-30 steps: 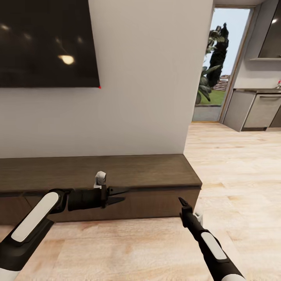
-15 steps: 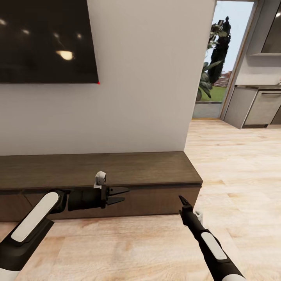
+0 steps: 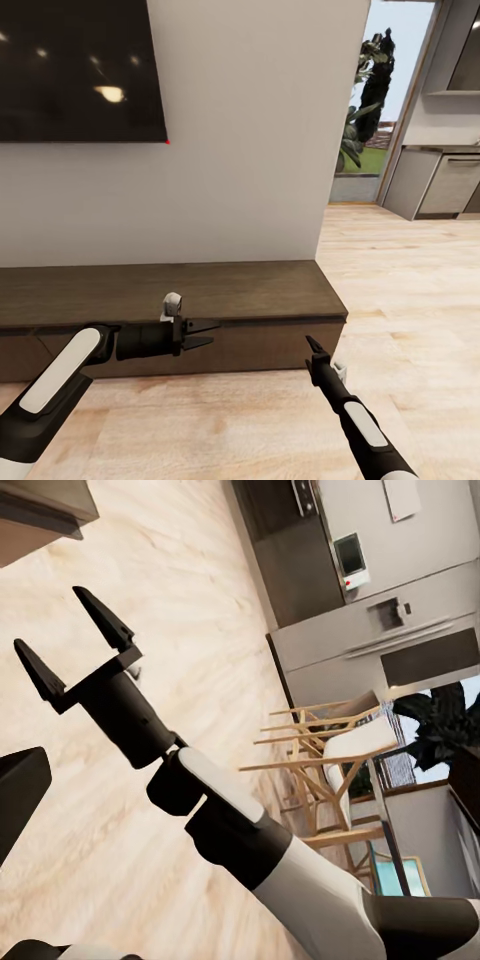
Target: Place each of the two pumpkins and all three candles from the living room inside a cabinet in the living room (use any cabinet), then make sure every cabinet is closed, and position the cauldron so it is next to a table in the living room.
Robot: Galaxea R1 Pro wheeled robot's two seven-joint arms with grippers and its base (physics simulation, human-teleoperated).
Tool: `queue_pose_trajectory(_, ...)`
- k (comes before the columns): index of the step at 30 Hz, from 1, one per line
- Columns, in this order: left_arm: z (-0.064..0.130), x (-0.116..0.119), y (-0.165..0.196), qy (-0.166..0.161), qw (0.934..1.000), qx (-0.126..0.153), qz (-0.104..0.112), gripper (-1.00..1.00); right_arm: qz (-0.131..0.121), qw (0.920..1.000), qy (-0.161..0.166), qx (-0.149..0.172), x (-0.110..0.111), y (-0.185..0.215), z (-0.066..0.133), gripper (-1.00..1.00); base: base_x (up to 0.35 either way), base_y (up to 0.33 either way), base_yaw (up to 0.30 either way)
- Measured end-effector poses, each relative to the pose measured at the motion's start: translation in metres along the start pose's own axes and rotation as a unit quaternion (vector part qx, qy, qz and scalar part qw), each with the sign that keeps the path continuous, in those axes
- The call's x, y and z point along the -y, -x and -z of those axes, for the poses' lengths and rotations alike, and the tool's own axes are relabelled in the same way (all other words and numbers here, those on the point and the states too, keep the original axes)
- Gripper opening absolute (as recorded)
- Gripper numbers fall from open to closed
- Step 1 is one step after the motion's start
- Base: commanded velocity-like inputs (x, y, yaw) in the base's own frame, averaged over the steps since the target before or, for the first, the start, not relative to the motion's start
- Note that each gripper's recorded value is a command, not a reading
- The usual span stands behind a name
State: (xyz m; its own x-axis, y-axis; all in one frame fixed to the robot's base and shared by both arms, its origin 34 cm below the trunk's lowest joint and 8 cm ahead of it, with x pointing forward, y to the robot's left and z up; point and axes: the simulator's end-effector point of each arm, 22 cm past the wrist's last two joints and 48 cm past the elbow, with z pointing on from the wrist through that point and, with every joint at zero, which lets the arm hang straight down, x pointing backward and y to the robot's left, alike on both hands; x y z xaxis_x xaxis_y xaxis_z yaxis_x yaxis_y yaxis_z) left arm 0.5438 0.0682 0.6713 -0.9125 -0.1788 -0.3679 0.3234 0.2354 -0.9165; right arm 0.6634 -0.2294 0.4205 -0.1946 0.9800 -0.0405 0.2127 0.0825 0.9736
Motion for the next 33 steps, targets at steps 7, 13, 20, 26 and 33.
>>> queue_pose_trajectory(7,-0.0002,-0.0003,-0.0004,0.001,1.0000,0.000,0.000,1.00,-0.002,1.0000,-0.006,-0.001,0.0057,-0.0009,0.0012,1.00,0.131,-0.014,0.000)
queue_pose_trajectory(13,-0.0001,-0.0001,-0.0001,0.001,1.0000,0.000,0.000,1.00,-0.002,1.0000,-0.007,0.000,0.0067,-0.0003,0.0013,1.00,0.076,-0.016,0.000)
queue_pose_trajectory(20,-0.0001,0.0001,-0.0001,0.000,1.0000,0.000,0.000,1.00,-0.002,1.0000,-0.007,0.000,0.0069,-0.0001,0.0013,1.00,0.012,-0.002,0.000)
queue_pose_trajectory(26,-0.0002,0.0014,-0.0003,-0.001,1.0000,0.000,-0.002,1.00,-0.001,1.0000,-0.007,0.000,0.0067,-0.0003,0.0013,1.00,0.055,0.000,0.000)
queue_pose_trajectory(33,-0.0004,0.0017,-0.0006,-0.001,1.0000,-0.001,-0.002,1.00,-0.001,1.0000,-0.008,-0.001,0.0074,-0.0005,0.0014,1.00,0.150,0.000,0.000)
